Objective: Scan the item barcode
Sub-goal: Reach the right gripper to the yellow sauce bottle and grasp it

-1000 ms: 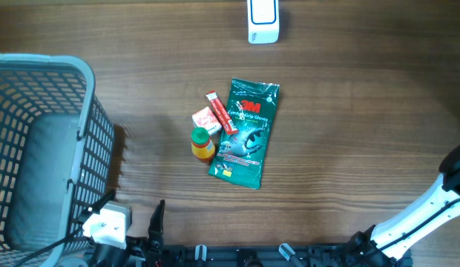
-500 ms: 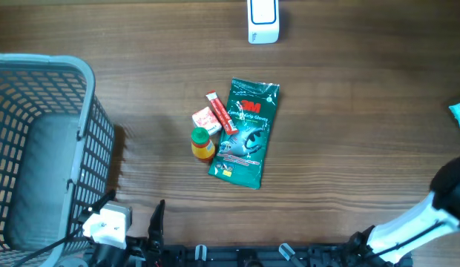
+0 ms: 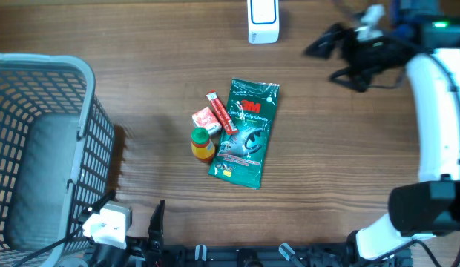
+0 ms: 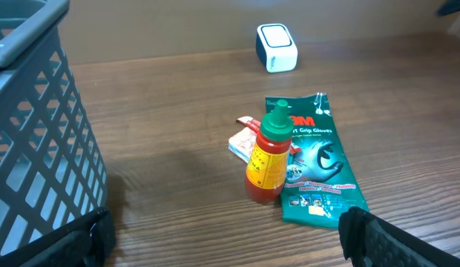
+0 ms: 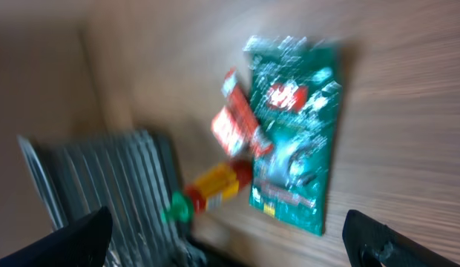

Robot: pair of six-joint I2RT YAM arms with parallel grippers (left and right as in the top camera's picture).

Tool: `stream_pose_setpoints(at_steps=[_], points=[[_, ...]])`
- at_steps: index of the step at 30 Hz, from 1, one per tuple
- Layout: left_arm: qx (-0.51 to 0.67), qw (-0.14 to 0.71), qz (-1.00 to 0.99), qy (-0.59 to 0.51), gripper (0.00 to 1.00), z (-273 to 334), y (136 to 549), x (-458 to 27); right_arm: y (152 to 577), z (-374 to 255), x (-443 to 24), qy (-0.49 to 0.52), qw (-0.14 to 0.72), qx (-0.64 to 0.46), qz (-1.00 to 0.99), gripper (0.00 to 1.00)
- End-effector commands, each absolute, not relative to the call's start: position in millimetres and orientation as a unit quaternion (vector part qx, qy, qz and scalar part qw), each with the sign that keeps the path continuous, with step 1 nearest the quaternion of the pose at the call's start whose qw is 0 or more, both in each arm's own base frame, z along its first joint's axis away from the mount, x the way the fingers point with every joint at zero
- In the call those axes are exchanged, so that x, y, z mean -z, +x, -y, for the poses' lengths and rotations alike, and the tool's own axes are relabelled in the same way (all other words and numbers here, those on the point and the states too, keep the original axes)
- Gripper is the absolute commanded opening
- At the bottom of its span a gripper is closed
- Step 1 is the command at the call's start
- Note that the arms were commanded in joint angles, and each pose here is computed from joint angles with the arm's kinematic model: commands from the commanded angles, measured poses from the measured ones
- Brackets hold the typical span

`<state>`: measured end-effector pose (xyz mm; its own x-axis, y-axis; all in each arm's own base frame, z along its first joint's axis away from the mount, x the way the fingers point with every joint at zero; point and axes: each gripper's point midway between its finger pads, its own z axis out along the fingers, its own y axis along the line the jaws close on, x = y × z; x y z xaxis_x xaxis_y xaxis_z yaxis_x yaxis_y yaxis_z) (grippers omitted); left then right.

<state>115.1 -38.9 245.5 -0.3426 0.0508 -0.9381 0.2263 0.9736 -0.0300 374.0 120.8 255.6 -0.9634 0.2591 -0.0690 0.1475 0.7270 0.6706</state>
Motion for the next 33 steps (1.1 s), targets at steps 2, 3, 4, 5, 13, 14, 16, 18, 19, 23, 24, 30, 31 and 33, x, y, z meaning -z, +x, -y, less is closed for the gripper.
stream_pose_setpoints(at_steps=[2, 3, 4, 5, 13, 14, 16, 18, 19, 23, 24, 30, 31, 33], points=[[0.082, 0.572, -0.811, 0.088, 1.00, 41, 114, -248, 342, -190, -237, -0.027, 0.054, -0.307, -0.950, 1.00], [0.082, 0.572, -0.811, 0.088, 1.00, 41, 114, -248, 331, -209, -238, -0.048, 0.045, -0.309, -0.949, 1.00], [0.082, 0.572, -0.811, 0.088, 1.00, 41, 114, -248, 322, -227, -238, -0.062, 0.039, -0.312, -0.947, 1.00], [0.082, 0.572, -0.811, 0.088, 1.00, 41, 114, -248, 317, -239, -239, -0.069, 0.036, -0.315, -0.946, 1.00], [0.082, 0.572, -0.811, 0.088, 1.00, 41, 114, -248, 257, -312, -242, -0.096, -0.018, -0.324, -0.941, 1.00], [0.082, 0.572, -0.811, 0.088, 1.00, 41, 114, -248, 250, -317, -241, -0.107, -0.021, -0.321, -0.941, 1.00], [0.082, 0.572, -0.811, 0.088, 1.00, 41, 114, -248, 236, -328, -239, -0.128, -0.023, -0.313, -0.941, 1.00], [0.082, 0.572, -0.811, 0.088, 1.00, 41, 114, -248, 226, -335, -239, -0.143, -0.026, -0.310, -0.939, 1.00], [0.082, 0.572, -0.811, 0.088, 1.00, 41, 114, -248, 221, -338, -239, -0.150, -0.028, -0.310, -0.938, 1.00], [0.082, 0.572, -0.811, 0.088, 1.00, 41, 114, -248, 210, -345, -236, -0.169, -0.022, -0.297, -0.940, 1.00], [0.082, 0.572, -0.811, 0.088, 1.00, 41, 114, -248, 212, -342, -233, -0.168, -0.017, -0.283, -0.944, 0.99], [0.082, 0.572, -0.811, 0.088, 1.00, 41, 114, -248, 243, -316, -218, -0.151, 0.059, -0.187, -0.969, 1.00], [0.082, 0.572, -0.811, 0.088, 1.00, 41, 114, -248, 248, -313, -218, -0.149, 0.073, -0.176, -0.970, 1.00], [0.082, 0.572, -0.811, 0.088, 1.00, 41, 114, -248, 258, -314, -219, -0.177, 0.100, -0.168, -0.965, 1.00]])
